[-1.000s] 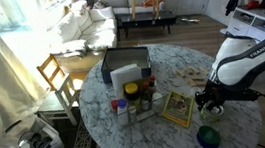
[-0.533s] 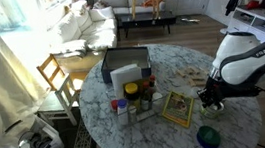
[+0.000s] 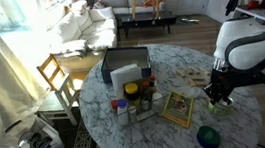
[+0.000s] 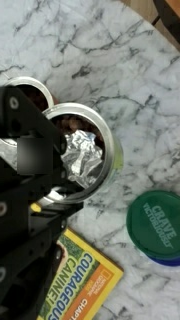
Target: Stack up the cans on the table
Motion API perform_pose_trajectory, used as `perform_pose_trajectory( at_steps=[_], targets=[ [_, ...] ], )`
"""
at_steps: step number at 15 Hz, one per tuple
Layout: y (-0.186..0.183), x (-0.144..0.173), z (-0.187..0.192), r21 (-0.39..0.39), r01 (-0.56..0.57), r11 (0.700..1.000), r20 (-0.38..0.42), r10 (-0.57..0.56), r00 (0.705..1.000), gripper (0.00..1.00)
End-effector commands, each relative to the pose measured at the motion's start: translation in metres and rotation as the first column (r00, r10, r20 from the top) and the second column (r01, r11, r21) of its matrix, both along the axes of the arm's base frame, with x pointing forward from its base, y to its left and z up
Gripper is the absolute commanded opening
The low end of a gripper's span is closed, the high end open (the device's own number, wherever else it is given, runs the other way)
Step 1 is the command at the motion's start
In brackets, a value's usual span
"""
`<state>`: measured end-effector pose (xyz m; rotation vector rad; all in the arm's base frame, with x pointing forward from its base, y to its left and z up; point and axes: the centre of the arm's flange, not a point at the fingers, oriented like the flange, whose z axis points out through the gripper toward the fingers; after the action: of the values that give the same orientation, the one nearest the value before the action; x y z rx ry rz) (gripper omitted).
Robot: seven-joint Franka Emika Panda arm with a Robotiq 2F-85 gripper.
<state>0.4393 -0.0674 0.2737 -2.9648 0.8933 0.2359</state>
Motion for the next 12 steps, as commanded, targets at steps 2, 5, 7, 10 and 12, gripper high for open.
perform_pose_trajectory(
  at_steps=[2,5,7,10,12],
  targets=[
    [-0.017,0.010,0.063,-0.070,-0.041,0.997,0.036,0.043,0.998,0.03],
    [-0.041,0.026,0.067,-0.116,-0.029,0.993,0.094,0.040,0.995,0.03],
    [-0.053,0.030,0.057,-0.113,-0.006,0.994,0.097,0.017,0.995,0.03],
    [-0.062,0.028,0.040,-0.108,0.022,0.994,0.081,-0.013,0.997,0.03],
    [-0.064,0.025,0.031,-0.099,0.034,0.994,0.069,-0.027,0.997,0.03]
  ],
)
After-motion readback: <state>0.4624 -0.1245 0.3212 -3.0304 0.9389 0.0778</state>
